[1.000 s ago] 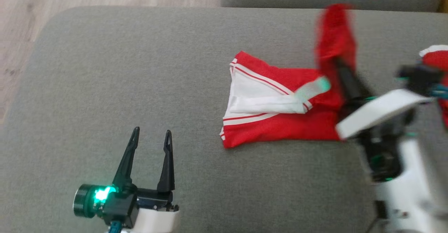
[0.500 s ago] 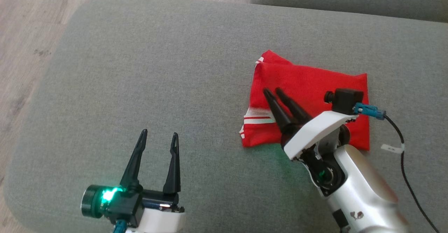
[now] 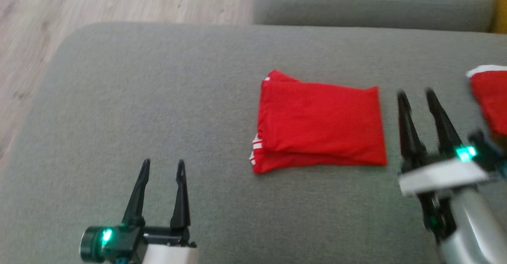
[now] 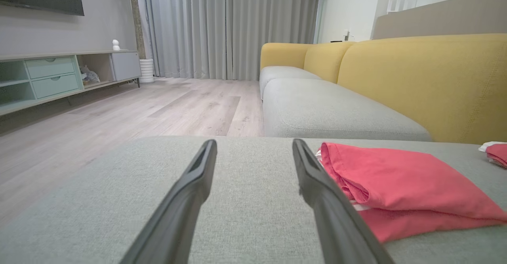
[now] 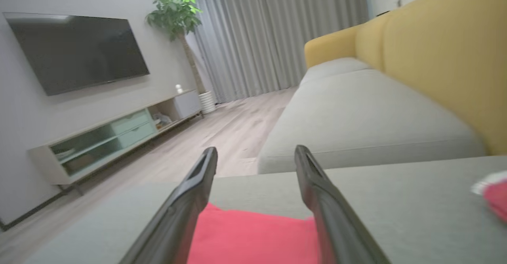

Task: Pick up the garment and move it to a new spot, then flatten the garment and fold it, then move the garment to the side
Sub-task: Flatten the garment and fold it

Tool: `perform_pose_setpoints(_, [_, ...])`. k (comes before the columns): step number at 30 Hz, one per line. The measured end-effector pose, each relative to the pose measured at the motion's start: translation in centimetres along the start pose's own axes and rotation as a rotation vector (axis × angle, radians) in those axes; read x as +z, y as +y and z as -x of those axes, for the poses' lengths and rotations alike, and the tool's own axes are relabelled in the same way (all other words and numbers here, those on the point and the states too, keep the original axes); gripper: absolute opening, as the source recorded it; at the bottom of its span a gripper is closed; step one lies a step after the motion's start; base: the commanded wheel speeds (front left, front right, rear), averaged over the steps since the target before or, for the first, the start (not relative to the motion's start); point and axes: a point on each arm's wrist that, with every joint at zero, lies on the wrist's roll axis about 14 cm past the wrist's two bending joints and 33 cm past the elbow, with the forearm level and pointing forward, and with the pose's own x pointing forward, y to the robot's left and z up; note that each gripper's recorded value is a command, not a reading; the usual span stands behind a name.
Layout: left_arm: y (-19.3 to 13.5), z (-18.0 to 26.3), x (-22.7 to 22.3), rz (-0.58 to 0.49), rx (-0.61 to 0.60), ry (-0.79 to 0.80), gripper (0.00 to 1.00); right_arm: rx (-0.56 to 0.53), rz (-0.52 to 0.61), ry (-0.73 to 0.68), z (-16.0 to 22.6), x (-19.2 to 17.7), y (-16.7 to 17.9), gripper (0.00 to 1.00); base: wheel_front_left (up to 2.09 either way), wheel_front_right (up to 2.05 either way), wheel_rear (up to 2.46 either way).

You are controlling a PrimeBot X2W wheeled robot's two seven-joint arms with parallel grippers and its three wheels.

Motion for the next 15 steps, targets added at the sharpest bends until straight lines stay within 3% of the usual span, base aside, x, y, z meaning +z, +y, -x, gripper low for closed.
perform_pose_setpoints(4, [0.3, 0.6, 0.2, -0.009, 0.018, -0.007, 1.0, -0.058, 0.157, 0.044, 4.7, -0.8, -2.2, 1.0, 0.0, 0.0, 0.0])
perform_pose_setpoints(7, [0.3, 1.2, 0.1, -0.009, 0.019, -0.005, 1.0, -0.135, 0.169, 0.033, 7.6, -0.6, -3.2, 1.0, 0.0, 0.0, 0.0])
perform_pose_setpoints(15, [0.1, 2.8, -0.9, -0.02, 0.001, 0.024, 1.0, -0.166, 0.208, 0.098, 11.7, -2.8, -2.0, 1.0, 0.0, 0.0, 0.0])
